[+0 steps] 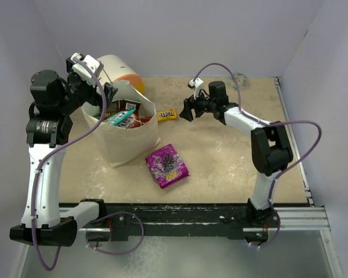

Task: Place the snacks into the paper bag
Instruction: Pick up the snack from the center of the board.

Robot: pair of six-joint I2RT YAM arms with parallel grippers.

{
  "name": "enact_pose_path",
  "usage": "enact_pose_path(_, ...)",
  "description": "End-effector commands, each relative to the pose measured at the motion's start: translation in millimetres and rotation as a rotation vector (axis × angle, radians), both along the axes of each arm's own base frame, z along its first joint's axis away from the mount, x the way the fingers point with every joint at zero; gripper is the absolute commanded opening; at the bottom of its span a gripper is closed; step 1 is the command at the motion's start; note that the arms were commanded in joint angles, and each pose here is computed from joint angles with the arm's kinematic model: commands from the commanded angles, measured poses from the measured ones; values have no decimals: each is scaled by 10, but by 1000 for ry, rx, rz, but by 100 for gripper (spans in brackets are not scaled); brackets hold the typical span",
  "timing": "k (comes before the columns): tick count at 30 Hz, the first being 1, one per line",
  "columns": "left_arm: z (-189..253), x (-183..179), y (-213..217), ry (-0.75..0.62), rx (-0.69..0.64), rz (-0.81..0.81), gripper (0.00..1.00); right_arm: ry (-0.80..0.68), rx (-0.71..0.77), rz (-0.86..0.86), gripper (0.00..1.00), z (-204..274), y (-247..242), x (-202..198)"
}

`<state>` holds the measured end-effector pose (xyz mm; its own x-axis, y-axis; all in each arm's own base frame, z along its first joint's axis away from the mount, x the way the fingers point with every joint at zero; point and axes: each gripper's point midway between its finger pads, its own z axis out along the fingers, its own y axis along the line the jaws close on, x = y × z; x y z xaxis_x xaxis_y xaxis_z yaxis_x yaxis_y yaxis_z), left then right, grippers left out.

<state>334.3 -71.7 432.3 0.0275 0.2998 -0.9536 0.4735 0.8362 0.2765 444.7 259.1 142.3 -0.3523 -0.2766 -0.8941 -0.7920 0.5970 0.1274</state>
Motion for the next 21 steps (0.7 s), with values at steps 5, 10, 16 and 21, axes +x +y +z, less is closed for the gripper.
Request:
enact_pose_path(5, 227, -34, -26, -42, -46, -6, 99, 122, 113, -116, 70, -28, 286, 518)
enact_pose_path(10, 243, -30, -35, -37, -58, -8, 99, 217, 138, -111, 67, -264, 405, 623)
enact_pose_path(16, 218, -25, -51, -30, -61, -17, 99, 294, 158, -93, 64, -489, 495, 641)
enact_pose_path(21, 186, -25, -55, -26, -58, -20, 99, 346, 178, -79, 61, -618, 556, 603)
